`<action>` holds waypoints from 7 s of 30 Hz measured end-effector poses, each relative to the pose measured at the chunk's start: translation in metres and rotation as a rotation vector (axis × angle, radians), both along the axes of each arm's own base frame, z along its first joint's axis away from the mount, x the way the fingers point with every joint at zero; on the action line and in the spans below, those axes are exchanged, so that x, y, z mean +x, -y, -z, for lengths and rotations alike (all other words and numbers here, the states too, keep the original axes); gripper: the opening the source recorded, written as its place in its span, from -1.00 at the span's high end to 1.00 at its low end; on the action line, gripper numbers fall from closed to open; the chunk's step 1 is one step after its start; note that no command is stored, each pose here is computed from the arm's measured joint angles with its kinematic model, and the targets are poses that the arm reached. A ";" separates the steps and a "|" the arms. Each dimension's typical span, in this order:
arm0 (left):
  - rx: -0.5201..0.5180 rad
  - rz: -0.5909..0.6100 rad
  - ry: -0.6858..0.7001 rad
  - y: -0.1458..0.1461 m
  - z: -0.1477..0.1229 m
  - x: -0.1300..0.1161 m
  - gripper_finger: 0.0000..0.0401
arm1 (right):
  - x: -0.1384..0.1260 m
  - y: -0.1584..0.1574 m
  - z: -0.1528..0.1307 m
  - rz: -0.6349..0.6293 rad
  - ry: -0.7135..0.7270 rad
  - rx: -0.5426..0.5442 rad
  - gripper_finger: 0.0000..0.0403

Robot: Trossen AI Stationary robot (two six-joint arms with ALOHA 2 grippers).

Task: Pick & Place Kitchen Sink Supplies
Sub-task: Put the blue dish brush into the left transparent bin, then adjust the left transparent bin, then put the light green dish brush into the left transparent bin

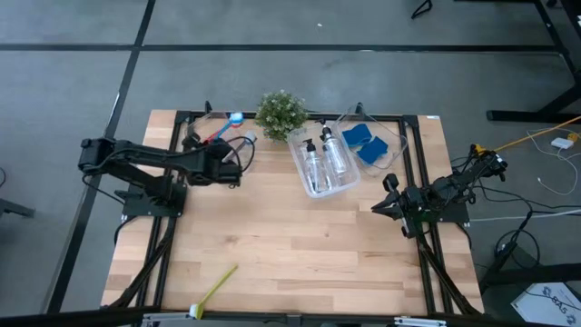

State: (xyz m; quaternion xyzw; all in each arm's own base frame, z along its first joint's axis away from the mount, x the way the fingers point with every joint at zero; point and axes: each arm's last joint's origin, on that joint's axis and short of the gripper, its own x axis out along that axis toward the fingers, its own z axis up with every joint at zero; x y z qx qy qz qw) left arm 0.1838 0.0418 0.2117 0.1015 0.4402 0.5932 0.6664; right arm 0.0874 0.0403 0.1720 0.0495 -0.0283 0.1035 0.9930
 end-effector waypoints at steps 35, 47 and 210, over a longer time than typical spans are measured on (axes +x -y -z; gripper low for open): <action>-0.147 -0.003 0.299 -0.011 -0.012 -0.033 0.91 | 0.000 0.000 0.000 0.000 0.000 0.000 0.84; -0.149 -0.126 0.278 -0.020 -0.011 -0.046 0.91 | 0.000 0.000 0.000 0.000 0.000 0.000 0.84; -1.386 0.386 0.209 0.303 0.014 0.016 0.86 | 0.000 0.000 0.000 0.000 0.000 0.000 0.84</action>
